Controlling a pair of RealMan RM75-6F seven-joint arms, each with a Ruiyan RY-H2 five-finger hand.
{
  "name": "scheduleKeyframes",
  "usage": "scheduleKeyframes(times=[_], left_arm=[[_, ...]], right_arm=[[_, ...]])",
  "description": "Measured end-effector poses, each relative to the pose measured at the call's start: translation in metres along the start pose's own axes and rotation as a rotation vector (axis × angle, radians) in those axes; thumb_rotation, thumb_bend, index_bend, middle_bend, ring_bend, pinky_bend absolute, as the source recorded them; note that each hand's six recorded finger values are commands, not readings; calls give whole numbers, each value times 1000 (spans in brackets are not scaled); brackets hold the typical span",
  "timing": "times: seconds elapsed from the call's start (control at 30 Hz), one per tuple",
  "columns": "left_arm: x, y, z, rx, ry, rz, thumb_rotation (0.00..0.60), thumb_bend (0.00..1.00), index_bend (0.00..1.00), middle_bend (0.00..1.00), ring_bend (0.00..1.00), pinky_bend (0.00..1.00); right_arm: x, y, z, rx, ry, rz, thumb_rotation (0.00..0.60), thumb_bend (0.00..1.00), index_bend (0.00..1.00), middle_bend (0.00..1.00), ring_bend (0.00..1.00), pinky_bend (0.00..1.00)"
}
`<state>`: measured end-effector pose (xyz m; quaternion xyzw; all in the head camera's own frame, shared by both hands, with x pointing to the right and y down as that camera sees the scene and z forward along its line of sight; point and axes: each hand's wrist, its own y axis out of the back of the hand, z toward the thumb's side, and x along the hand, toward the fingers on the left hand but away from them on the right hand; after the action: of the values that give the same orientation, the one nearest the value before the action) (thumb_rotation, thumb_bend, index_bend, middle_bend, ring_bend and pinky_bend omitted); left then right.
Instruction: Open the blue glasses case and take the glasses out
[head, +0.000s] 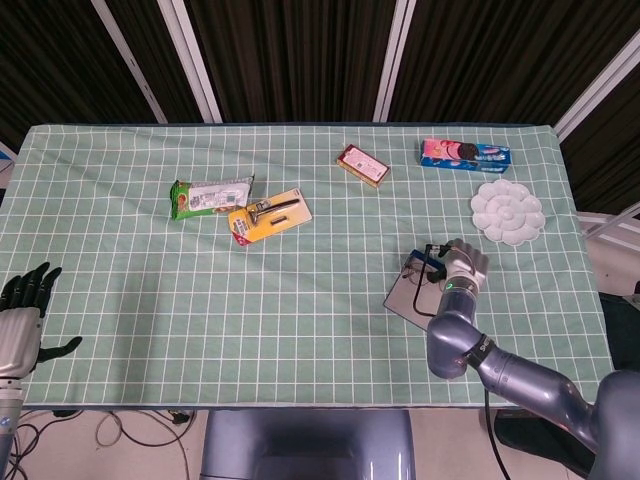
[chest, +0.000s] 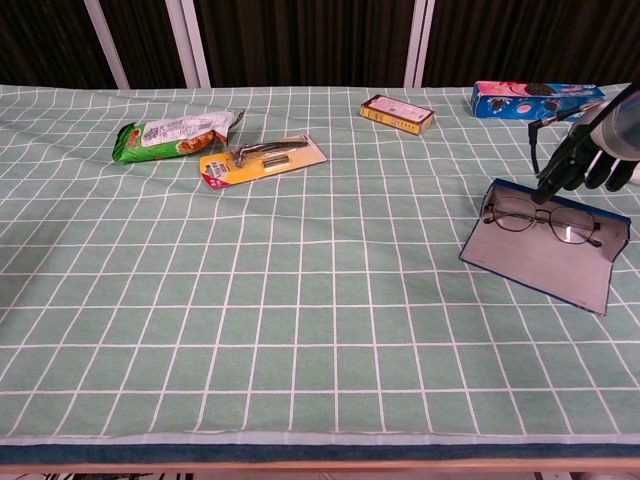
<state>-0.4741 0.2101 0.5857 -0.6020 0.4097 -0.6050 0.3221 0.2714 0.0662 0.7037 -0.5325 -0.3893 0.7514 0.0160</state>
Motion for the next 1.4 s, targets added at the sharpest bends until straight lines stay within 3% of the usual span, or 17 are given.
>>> scheduleKeyframes(times=[1.4], left_arm=[[1,0,-1,3,10,-2,600,10,0,0,0,0]], right_arm=[[-13,-6,-8,-24,-47,36,600,467,446,913,968,1000]])
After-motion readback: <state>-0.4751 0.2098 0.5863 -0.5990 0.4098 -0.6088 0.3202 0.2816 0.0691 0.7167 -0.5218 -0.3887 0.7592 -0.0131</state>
